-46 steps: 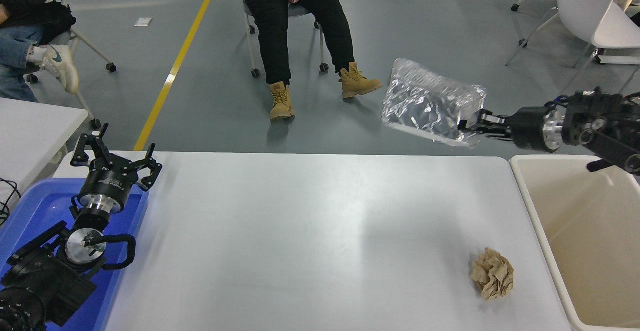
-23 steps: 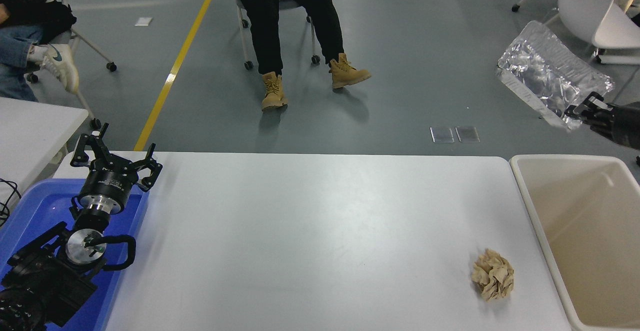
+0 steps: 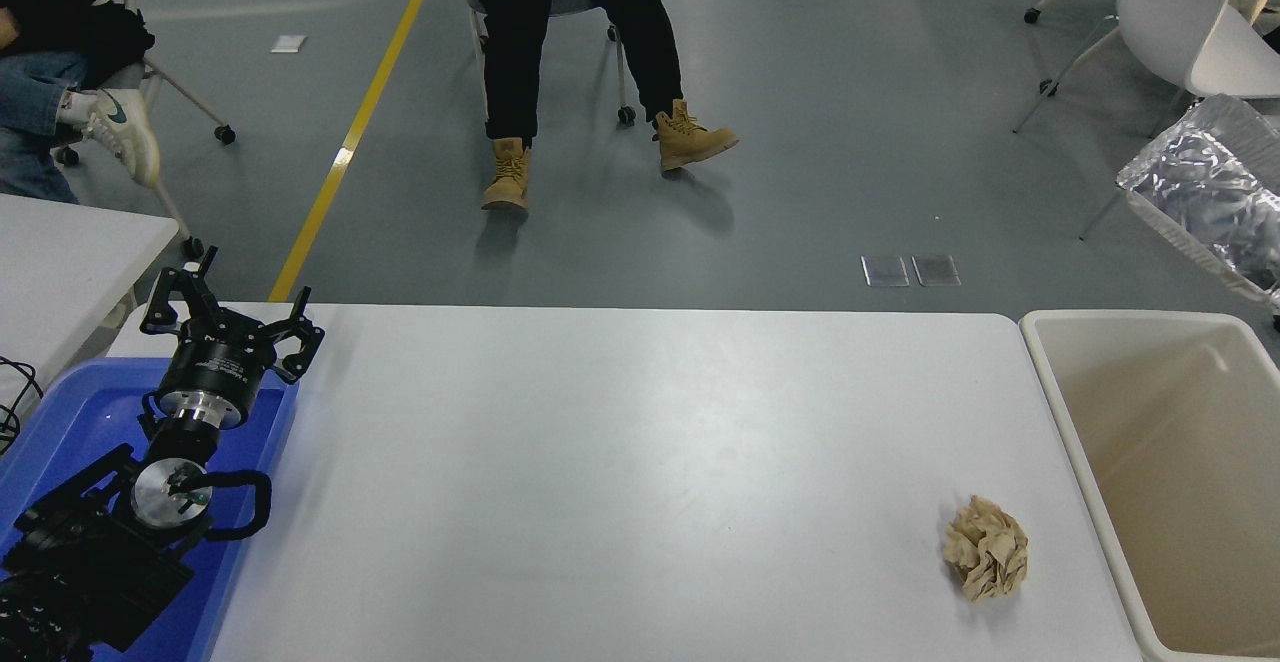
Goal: Clean the table surface
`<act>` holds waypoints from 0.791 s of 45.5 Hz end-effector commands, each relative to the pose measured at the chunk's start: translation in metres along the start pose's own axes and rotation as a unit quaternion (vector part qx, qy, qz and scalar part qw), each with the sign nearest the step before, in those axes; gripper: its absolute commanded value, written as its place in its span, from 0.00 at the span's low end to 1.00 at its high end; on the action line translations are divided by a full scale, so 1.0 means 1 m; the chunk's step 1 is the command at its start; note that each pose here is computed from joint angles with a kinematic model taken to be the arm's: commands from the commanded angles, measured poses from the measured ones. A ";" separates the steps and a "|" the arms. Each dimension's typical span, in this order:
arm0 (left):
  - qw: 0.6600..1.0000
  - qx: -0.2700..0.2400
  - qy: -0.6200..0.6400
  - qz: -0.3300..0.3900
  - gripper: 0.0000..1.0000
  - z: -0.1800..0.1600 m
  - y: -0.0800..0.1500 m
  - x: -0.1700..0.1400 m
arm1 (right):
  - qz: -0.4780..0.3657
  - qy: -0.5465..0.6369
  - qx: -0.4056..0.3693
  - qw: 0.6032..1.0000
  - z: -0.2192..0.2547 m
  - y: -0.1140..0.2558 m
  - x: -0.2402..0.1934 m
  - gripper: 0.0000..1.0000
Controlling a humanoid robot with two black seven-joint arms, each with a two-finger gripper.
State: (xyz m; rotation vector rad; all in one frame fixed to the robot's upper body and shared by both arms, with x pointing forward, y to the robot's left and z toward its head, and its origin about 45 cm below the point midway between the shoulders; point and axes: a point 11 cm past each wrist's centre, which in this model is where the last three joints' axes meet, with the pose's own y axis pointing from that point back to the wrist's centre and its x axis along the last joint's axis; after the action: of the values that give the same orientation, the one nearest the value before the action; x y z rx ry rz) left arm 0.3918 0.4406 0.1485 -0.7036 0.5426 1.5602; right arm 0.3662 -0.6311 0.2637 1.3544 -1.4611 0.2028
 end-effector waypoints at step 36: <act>1.000 0.000 0.000 0.000 1.00 0.000 0.000 0.000 | -0.041 -0.026 -0.155 0.987 0.075 -0.013 -0.126 0.00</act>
State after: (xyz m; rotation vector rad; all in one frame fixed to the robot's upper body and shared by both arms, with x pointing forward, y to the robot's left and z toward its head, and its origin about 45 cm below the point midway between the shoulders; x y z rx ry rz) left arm 0.3918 0.4406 0.1485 -0.7037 0.5426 1.5602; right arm 0.3188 -0.6280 0.1667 1.1673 -1.4320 -0.0684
